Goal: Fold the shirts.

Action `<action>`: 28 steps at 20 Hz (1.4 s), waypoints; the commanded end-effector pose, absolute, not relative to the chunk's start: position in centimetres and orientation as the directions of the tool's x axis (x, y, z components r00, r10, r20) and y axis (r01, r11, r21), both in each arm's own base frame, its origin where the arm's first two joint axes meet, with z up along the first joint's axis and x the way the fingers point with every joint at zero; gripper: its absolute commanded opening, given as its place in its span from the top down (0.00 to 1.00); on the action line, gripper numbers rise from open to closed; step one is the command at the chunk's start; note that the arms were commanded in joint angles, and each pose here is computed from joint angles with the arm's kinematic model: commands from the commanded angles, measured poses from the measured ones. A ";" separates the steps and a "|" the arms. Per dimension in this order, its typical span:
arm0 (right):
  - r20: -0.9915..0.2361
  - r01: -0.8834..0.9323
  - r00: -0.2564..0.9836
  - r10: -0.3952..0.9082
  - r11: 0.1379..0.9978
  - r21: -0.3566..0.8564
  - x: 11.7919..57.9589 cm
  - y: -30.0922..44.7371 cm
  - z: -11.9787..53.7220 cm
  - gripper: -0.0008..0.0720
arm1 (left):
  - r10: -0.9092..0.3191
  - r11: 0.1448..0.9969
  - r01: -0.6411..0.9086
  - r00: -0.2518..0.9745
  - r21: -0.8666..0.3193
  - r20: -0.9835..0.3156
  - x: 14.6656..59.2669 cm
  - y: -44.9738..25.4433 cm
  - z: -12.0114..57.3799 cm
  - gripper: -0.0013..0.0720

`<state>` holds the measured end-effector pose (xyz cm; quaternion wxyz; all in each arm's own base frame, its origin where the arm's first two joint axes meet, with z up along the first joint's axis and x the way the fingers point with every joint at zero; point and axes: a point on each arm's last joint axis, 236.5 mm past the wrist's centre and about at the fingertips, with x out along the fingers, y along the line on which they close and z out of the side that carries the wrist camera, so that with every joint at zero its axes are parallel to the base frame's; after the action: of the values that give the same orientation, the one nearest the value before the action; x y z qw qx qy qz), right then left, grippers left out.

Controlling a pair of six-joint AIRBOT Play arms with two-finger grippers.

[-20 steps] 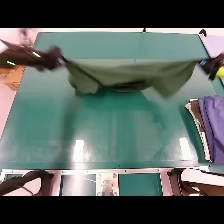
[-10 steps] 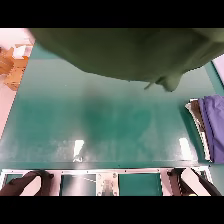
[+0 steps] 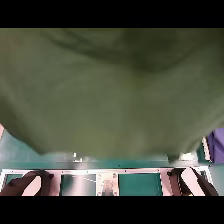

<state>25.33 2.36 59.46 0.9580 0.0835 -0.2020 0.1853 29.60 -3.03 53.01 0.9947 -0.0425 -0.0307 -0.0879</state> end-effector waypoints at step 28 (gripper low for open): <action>-0.603 0.192 0.680 0.416 0.693 0.695 55.4 -12.3 -1.7 0.96 | -0.548 0.823 0.111 0.411 -0.557 -0.728 57.2 -10.1 -1.3 0.95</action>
<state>58.29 -11.66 0.92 0.8464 0.4166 0.3242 0.0693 59.68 -9.53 0.36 0.8457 -0.2135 0.4476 -0.1973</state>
